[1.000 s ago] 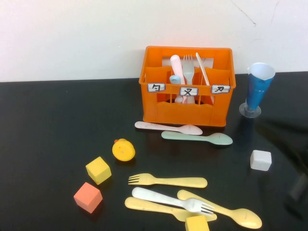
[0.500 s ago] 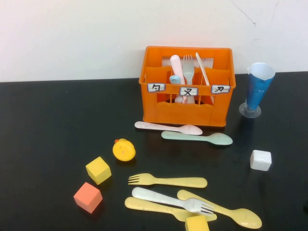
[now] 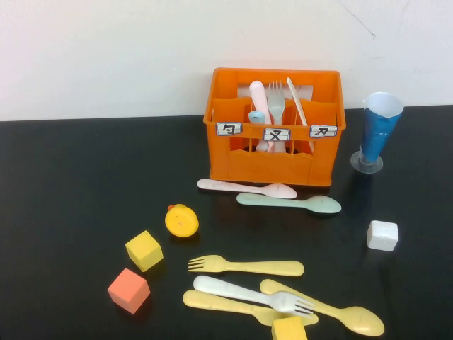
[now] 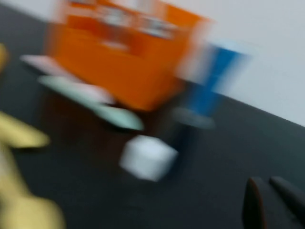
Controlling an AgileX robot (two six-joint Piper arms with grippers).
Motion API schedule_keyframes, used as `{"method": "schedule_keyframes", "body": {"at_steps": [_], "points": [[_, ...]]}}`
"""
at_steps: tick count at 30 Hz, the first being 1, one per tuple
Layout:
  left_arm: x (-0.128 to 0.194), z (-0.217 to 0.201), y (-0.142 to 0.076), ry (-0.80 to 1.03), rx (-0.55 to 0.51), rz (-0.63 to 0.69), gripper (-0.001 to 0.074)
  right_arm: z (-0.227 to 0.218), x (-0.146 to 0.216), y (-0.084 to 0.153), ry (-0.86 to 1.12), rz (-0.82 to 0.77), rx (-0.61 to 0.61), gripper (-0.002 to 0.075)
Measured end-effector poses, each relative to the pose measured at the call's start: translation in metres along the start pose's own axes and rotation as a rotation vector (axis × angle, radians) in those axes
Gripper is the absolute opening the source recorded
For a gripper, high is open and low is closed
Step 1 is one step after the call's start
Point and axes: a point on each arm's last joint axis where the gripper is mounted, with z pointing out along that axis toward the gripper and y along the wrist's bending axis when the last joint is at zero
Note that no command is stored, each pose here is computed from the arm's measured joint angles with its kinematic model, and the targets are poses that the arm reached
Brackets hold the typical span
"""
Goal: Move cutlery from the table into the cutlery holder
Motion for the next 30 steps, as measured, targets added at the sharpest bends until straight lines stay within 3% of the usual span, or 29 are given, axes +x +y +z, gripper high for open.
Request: {"method": "schedule_keyframes", "body": {"at_steps": [5, 9, 30], "points": [[0.0, 0.0, 0.0, 0.0, 0.0, 0.0, -0.0001, -0.009, 0.011, -0.017, 0.033, 0.066, 0.286, -0.0001], [0.0, 0.0, 0.0, 0.0, 0.0, 0.0, -0.0001, -0.017, 0.014, -0.02, 0.041, 0.099, 0.387, -0.0002], [0.0, 0.0, 0.0, 0.0, 0.0, -0.003, -0.0001, -0.019, 0.031, -0.007, 0.186, 0.255, 0.249, -0.0003]]}}
